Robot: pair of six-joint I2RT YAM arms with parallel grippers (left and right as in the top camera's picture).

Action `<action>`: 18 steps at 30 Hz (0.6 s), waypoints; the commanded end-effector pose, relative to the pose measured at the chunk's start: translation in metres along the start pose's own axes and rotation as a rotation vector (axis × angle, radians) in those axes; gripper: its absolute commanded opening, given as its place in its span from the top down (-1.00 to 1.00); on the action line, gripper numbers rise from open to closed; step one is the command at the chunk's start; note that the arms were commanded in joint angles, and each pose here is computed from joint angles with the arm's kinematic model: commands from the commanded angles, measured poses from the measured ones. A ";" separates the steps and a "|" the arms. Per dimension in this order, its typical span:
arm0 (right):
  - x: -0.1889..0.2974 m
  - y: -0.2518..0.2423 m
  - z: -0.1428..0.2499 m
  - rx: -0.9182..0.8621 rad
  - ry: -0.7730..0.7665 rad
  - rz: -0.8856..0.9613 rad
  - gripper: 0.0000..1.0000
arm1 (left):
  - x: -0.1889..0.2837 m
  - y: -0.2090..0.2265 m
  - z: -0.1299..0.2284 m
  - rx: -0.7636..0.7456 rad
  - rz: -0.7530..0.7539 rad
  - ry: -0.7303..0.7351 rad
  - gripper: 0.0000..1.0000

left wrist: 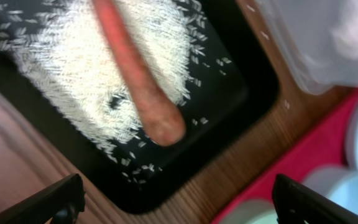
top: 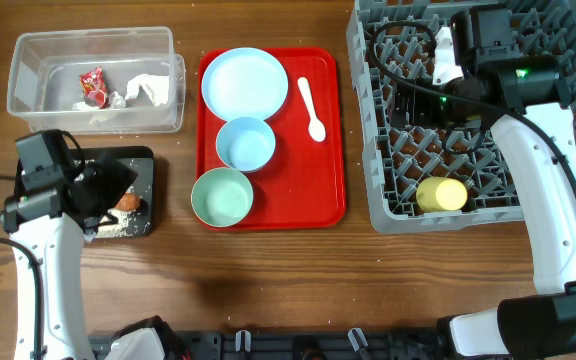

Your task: Sort waste into correct bins and load items into the dishwasher rack

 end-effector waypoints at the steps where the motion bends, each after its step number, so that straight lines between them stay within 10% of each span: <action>1: 0.002 -0.002 -0.004 0.009 -0.016 0.008 -0.96 | 0.042 -0.066 0.013 -0.290 0.303 0.075 -0.89; 12: 0.003 0.029 -0.020 0.032 -0.097 -0.202 -0.99 | 0.008 -0.141 0.135 -0.788 0.301 0.156 -0.86; 18: -0.014 0.092 -0.046 0.068 -0.213 -0.389 -0.83 | -0.002 -0.148 0.129 -0.781 0.264 0.108 -0.87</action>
Point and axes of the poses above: each gripper's point midway between its finger pads, its own x axis back along the fingers, its own y axis along the line the jaws close on, z = x × y, the point moved 3 cm from there along x, back along the fingers, and after that the axes turned 11 degrees about x, right-handed, at the moved point
